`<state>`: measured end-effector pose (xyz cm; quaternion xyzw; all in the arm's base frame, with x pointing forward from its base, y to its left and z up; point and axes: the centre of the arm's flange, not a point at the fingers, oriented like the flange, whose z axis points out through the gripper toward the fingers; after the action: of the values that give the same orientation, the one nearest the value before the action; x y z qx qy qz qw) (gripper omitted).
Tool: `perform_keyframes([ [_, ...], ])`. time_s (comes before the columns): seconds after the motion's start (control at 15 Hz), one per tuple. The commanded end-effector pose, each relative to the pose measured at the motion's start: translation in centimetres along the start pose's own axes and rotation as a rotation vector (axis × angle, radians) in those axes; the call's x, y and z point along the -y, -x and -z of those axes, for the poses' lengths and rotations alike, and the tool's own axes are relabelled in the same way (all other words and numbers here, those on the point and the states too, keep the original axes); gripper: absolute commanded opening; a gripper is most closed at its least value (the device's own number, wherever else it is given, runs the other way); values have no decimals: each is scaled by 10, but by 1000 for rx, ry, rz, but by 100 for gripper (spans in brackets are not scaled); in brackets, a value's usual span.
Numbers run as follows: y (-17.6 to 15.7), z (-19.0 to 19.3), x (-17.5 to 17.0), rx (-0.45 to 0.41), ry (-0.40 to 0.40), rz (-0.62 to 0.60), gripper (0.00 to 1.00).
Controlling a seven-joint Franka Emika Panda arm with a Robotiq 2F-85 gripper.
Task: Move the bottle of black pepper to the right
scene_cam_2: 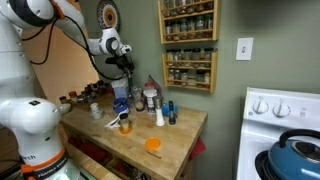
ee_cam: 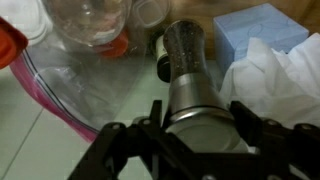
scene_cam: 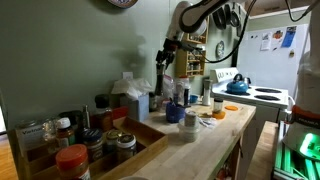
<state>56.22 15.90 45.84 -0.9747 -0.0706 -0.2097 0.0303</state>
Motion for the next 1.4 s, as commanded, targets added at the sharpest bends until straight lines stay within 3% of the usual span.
perform_keyframes([
  [0.0,34,74,-22,-27,5,99,45],
  [0.33,70,134,-46,-15,34,168,45],
  [0.6,85,155,-63,5,68,160,45],
  [0.73,91,145,-76,34,159,129,45],
  [1.0,115,112,-113,132,231,55,45],
  [1.27,145,94,-139,203,191,-18,45],
  [1.33,130,89,-134,194,206,15,45],
])
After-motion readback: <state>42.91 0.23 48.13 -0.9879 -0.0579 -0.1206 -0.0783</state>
